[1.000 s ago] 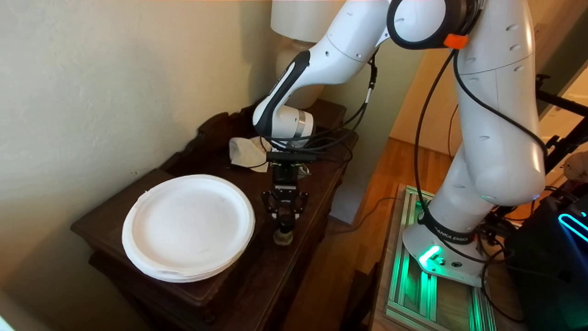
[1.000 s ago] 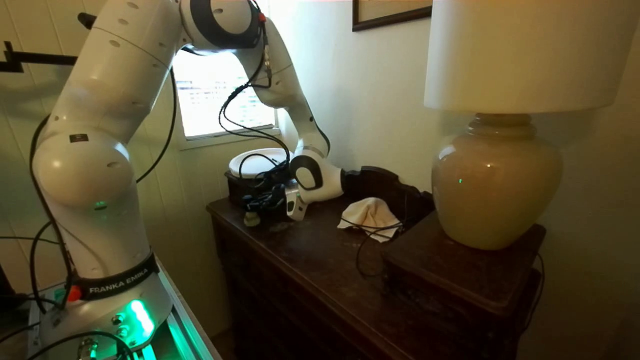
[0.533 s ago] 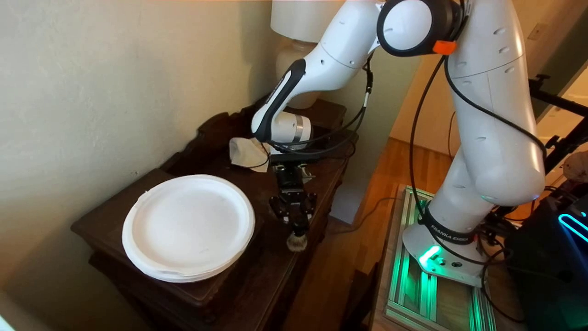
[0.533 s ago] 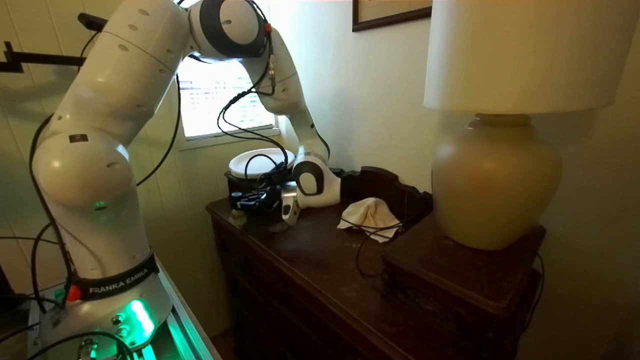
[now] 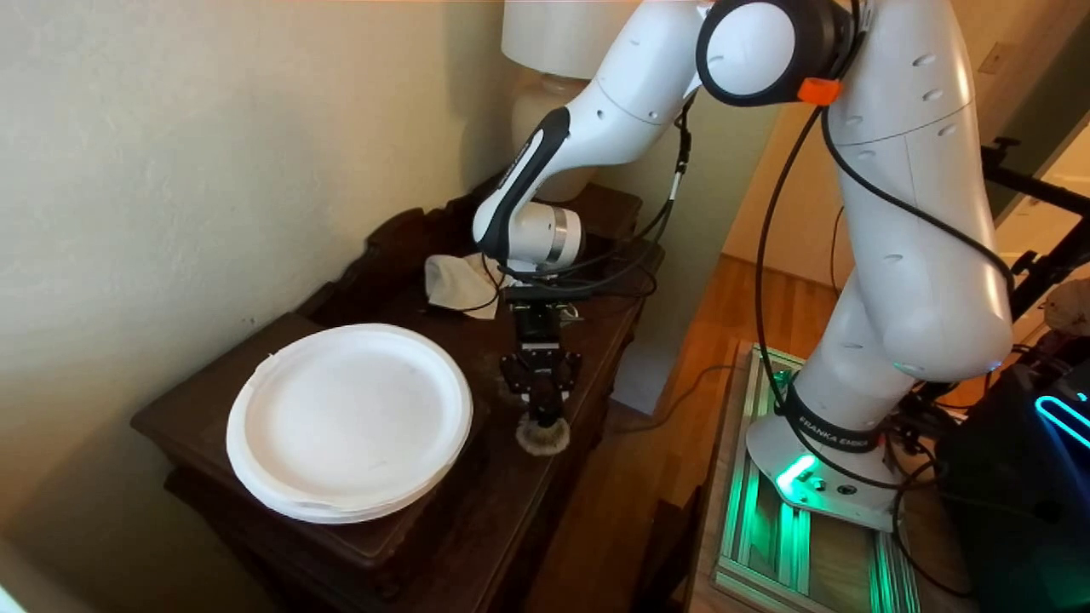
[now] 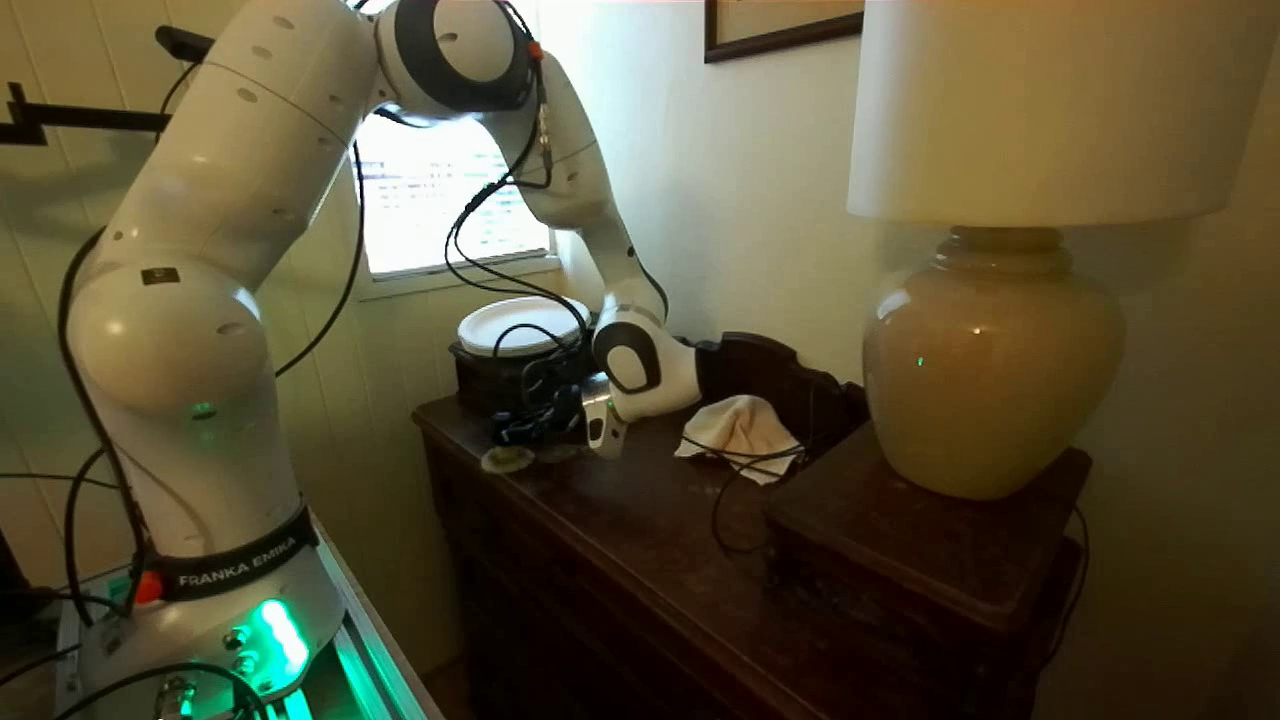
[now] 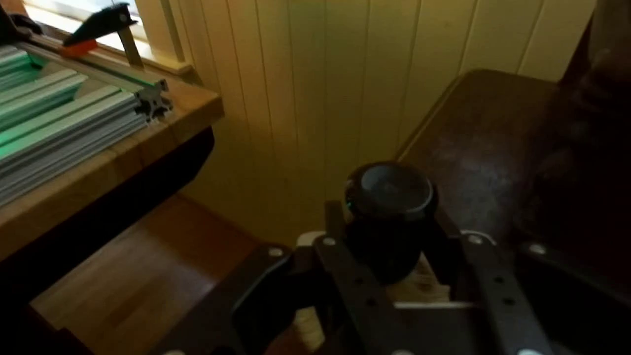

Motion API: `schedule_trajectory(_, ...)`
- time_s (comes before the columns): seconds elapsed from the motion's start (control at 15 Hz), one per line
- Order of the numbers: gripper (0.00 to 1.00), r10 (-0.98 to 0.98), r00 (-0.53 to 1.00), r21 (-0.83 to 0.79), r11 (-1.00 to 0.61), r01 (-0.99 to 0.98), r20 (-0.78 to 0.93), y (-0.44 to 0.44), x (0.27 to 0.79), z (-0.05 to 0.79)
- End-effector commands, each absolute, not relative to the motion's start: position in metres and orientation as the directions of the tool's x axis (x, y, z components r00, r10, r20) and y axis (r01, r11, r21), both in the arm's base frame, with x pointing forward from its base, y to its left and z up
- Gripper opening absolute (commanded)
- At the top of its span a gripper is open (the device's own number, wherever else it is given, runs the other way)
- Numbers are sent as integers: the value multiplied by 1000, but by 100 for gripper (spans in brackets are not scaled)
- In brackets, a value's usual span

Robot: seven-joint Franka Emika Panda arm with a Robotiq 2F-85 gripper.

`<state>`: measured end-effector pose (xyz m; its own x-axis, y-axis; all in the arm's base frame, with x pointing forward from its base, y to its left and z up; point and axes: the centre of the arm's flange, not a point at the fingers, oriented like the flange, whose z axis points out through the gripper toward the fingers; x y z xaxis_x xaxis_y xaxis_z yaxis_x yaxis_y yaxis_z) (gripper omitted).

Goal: Use the brush to wipe the table

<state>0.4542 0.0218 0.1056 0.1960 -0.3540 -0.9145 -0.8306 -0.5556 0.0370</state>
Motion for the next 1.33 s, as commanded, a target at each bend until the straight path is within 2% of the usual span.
schedule_trajectory(0.0,16,-416,283,-51,-487,-872,-864,14,454,122)
schedule_trajectory(0.33,16,-456,346,-162,-394,-905,-820,3,463,137)
schedule_trajectory(0.93,16,-378,135,114,-568,-815,-916,9,428,118)
schedule_trajectory(1.13,16,-446,97,189,-554,-811,-890,-2,420,107)
schedule_trajectory(1.27,16,-473,97,182,-510,-840,-876,-9,422,102)
